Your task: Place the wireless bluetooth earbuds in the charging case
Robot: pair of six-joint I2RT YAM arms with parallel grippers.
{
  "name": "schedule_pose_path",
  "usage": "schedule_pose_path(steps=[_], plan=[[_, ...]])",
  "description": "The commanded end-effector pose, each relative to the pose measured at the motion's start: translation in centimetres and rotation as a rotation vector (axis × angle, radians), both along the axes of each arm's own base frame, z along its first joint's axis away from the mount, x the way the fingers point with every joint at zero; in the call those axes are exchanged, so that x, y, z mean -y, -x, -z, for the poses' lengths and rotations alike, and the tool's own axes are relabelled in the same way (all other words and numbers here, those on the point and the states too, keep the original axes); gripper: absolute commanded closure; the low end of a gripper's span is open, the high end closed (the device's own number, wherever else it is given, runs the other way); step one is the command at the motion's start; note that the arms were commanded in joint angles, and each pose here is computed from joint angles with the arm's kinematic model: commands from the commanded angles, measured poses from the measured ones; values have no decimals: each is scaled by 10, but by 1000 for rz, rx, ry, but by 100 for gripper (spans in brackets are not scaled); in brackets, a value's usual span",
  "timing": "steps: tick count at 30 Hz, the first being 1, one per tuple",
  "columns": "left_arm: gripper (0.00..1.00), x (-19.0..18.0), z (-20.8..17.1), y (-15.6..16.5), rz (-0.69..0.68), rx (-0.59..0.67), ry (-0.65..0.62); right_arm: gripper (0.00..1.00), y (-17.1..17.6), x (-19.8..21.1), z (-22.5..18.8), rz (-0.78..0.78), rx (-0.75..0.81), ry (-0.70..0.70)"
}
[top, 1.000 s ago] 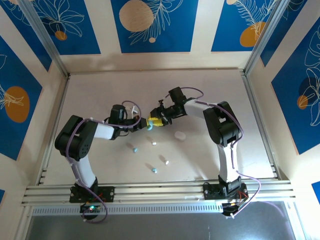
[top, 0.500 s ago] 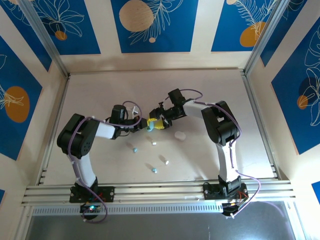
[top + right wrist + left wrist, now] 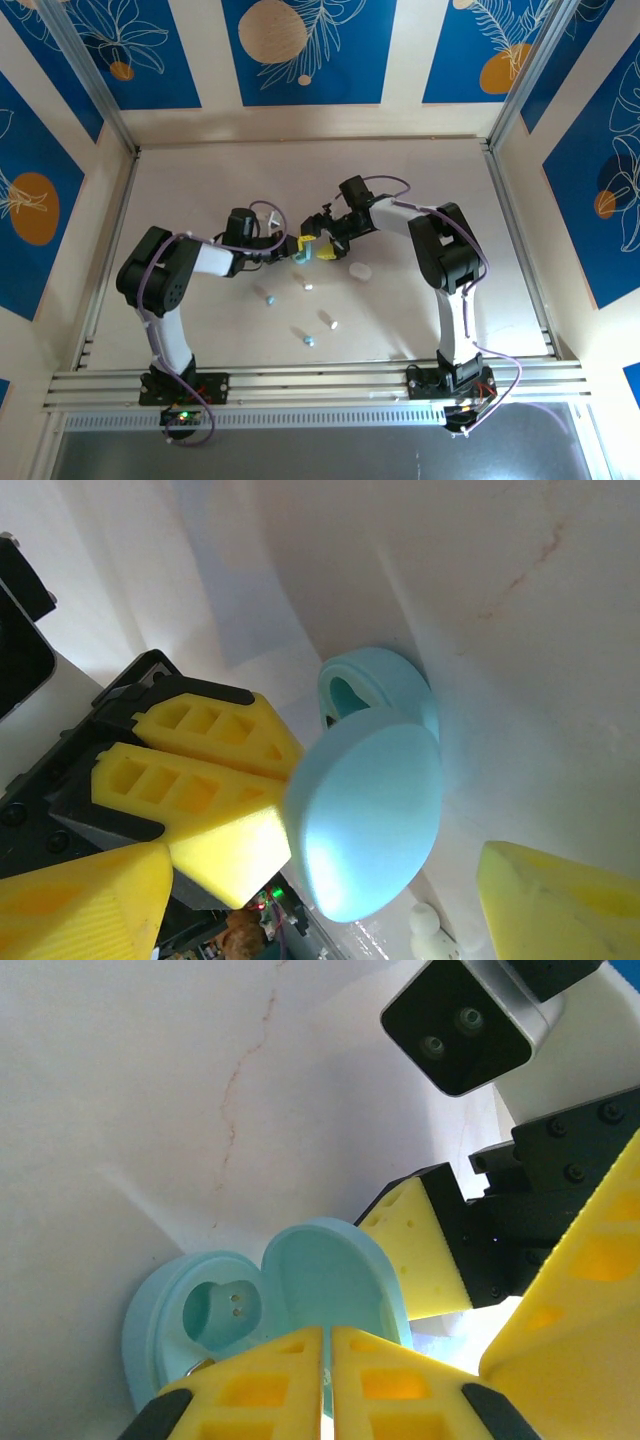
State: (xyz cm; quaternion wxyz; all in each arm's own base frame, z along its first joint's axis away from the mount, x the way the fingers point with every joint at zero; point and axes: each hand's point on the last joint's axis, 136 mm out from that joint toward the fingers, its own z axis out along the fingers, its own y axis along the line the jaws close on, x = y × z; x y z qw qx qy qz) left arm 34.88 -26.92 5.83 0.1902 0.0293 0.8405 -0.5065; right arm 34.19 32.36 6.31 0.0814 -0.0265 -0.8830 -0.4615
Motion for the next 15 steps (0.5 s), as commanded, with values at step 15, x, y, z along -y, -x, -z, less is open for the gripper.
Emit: schedule_pose_path(steps=[15], plan=[[67,-27,-37,-2,-54,128,-48,18,14,31,-37,31,202,184]])
